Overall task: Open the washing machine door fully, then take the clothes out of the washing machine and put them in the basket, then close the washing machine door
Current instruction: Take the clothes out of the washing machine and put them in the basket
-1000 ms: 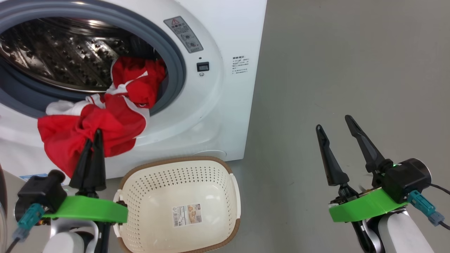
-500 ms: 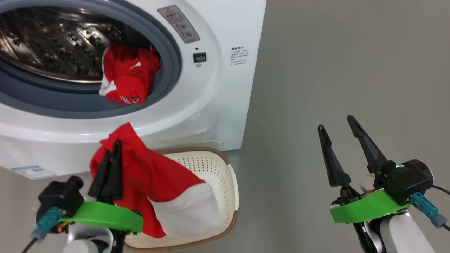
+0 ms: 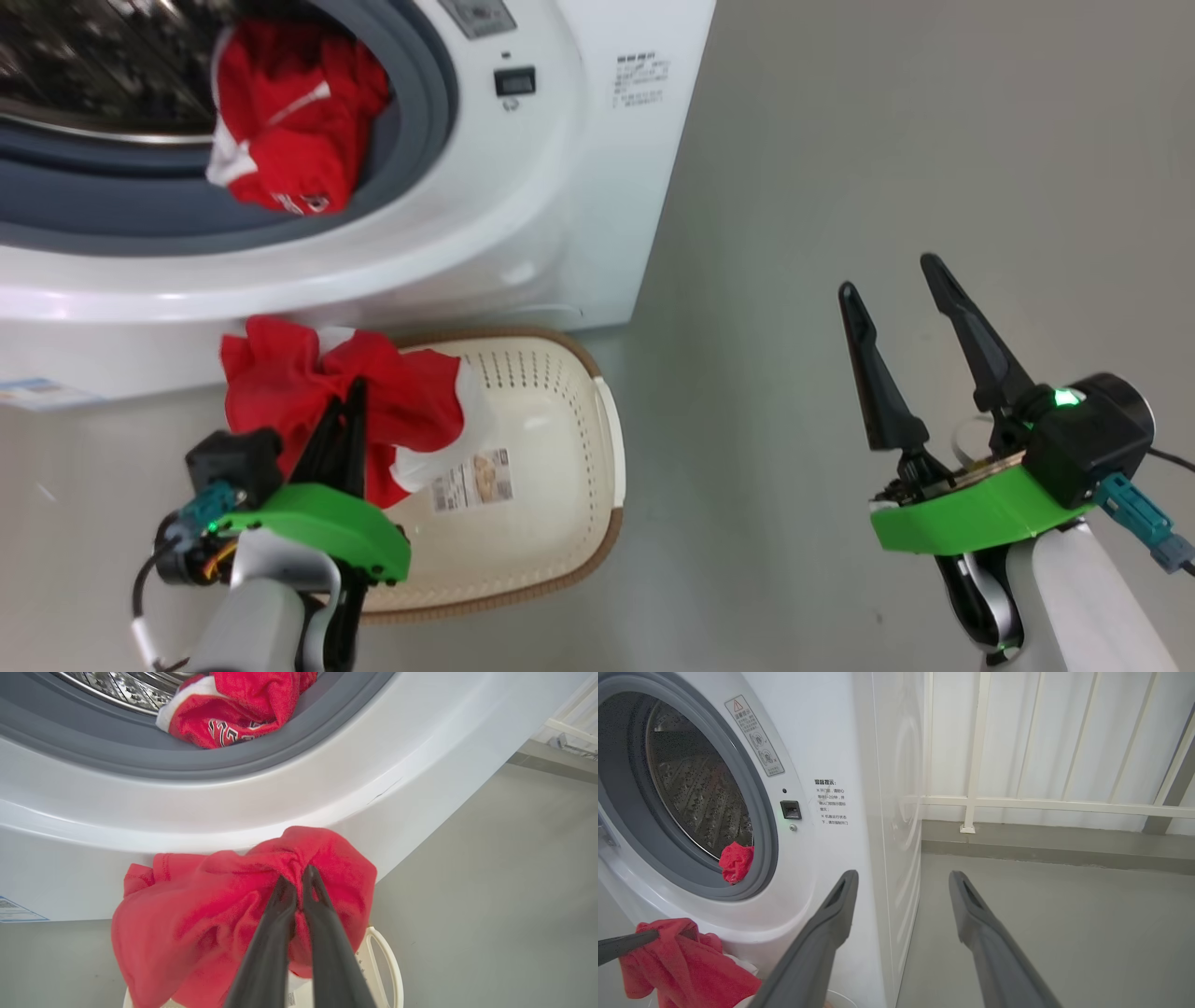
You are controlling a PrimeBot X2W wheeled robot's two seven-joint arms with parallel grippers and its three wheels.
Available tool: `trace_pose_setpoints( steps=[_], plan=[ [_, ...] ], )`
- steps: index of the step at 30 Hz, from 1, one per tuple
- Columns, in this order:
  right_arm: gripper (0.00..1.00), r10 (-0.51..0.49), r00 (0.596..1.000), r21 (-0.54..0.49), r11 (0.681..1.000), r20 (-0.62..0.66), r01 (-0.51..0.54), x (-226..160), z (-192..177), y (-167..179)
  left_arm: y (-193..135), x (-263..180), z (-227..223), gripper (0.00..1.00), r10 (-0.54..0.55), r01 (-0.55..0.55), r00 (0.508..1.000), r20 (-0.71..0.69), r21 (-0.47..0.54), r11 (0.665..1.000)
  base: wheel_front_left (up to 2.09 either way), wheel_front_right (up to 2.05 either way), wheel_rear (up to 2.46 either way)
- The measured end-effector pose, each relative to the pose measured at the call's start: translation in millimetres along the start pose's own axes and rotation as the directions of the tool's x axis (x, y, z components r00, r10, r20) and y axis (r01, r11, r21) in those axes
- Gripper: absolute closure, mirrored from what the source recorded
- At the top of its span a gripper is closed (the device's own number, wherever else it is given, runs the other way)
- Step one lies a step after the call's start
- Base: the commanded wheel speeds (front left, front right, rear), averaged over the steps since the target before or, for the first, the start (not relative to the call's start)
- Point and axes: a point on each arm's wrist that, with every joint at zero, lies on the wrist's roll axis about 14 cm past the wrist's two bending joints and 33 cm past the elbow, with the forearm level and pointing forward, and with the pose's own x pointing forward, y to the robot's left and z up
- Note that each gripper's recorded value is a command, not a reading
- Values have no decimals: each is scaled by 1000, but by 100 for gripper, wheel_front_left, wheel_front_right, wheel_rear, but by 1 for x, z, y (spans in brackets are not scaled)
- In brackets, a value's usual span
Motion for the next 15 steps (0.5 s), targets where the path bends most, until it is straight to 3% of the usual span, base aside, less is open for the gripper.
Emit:
trace_pose_setpoints(
  steps=[15],
  plan=[
    [0, 10, 996, 4, 1000, -92, -10, 27, -50, -6, 20, 51, -102, 100, 38, -28, 951, -305, 39, 999, 0, 0, 0]
  ],
)
